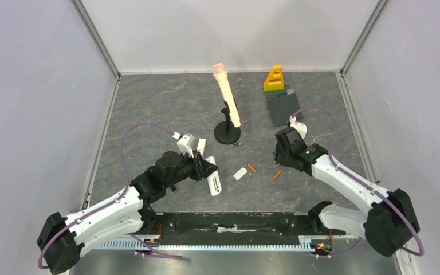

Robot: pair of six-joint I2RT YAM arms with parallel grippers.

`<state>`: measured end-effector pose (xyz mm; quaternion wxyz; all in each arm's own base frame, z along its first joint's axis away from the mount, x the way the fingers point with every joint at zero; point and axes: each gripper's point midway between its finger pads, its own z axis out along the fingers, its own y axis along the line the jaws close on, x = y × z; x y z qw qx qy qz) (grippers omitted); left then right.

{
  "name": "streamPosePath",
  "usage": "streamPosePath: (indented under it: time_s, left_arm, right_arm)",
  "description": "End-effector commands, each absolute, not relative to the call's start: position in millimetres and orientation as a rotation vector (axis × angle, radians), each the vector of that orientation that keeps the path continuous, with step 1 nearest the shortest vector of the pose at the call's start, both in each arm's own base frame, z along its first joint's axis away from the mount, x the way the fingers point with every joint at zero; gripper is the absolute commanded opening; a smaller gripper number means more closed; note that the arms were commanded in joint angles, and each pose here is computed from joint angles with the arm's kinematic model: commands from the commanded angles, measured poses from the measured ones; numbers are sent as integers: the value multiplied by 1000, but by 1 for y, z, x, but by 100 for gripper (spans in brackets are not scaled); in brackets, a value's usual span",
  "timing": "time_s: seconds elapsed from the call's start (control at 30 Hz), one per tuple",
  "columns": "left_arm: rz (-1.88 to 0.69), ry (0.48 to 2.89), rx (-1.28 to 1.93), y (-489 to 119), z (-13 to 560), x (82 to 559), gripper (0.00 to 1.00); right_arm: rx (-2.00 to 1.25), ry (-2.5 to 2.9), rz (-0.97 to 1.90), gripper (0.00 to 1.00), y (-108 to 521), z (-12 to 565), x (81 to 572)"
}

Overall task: Load the batteries into the remote control
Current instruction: Adjust the battery at the center of the board, then pick up the battery from the center of the board.

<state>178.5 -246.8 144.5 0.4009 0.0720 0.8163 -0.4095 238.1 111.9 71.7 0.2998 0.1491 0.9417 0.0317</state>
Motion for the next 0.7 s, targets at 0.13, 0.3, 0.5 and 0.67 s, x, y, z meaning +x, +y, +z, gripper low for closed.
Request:
streamPosePath:
  time_s: [0.13, 0.3, 0.5, 0.67]
  left_arm:
    - [-1044, 1984, 213, -251, 173, 185, 2]
    - [-1034, 1969, 232, -252, 182, 187, 2]
    - [-1016, 1960, 241, -253, 191, 192, 2]
    - [-1013, 1963, 217, -255, 195, 198, 2]
  right_arm:
    - [-699, 2339, 112, 41, 123, 116, 232]
    - [-1018, 2239, -46, 45, 107, 107, 230]
    - [-1435, 2086, 38, 47, 130, 82, 229]
    - [-1627, 2057, 49, 46, 135, 62, 233]
